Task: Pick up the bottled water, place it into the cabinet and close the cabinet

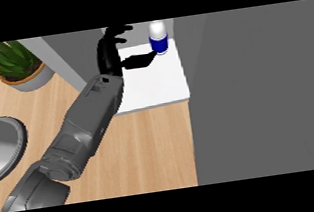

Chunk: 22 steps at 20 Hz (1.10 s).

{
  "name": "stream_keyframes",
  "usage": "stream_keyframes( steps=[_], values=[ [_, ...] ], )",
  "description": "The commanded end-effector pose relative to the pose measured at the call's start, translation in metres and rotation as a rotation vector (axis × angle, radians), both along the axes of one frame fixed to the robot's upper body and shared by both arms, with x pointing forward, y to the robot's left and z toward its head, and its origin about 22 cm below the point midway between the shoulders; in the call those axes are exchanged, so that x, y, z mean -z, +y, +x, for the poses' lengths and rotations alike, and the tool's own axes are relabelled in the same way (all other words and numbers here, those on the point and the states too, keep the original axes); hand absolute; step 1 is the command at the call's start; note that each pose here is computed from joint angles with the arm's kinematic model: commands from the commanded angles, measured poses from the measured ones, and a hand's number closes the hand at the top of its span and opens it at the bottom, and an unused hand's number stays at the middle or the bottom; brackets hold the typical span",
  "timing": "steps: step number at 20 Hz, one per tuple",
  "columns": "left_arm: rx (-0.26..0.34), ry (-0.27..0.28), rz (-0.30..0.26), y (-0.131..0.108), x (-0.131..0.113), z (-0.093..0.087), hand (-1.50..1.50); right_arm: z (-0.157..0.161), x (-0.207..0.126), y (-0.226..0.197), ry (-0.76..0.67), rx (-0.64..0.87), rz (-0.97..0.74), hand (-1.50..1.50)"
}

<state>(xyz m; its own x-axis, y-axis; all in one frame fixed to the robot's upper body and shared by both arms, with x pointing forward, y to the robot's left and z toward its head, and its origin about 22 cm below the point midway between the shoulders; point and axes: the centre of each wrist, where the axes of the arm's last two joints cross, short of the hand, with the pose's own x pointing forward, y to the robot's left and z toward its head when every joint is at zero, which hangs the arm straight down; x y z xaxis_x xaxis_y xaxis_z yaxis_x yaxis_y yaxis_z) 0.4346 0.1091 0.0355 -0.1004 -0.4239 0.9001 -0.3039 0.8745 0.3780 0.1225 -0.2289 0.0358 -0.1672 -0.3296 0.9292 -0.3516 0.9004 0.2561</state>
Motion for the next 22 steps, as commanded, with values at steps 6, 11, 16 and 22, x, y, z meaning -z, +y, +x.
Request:
stream_keyframes(
  steps=[6,11,16,22],
  values=[
    [-0.056,0.022,0.037,0.049,0.014,0.000,-1.50,-0.001,-0.002,0.002,0.012,-0.006,0.006,-1.50],
    [-0.021,-0.013,-0.004,0.035,-0.011,0.010,-1.50,-0.003,-0.007,-0.001,0.014,-0.019,-0.001,-1.50],
    [0.086,-0.097,-0.138,0.041,0.005,0.002,-1.50,-0.012,-0.002,0.002,-0.006,-0.006,-0.018,-1.50],
    [0.203,-0.188,-0.300,0.019,0.017,-0.008,-1.50,-0.006,-0.002,0.001,0.005,0.045,-0.022,-1.50]
  ],
)
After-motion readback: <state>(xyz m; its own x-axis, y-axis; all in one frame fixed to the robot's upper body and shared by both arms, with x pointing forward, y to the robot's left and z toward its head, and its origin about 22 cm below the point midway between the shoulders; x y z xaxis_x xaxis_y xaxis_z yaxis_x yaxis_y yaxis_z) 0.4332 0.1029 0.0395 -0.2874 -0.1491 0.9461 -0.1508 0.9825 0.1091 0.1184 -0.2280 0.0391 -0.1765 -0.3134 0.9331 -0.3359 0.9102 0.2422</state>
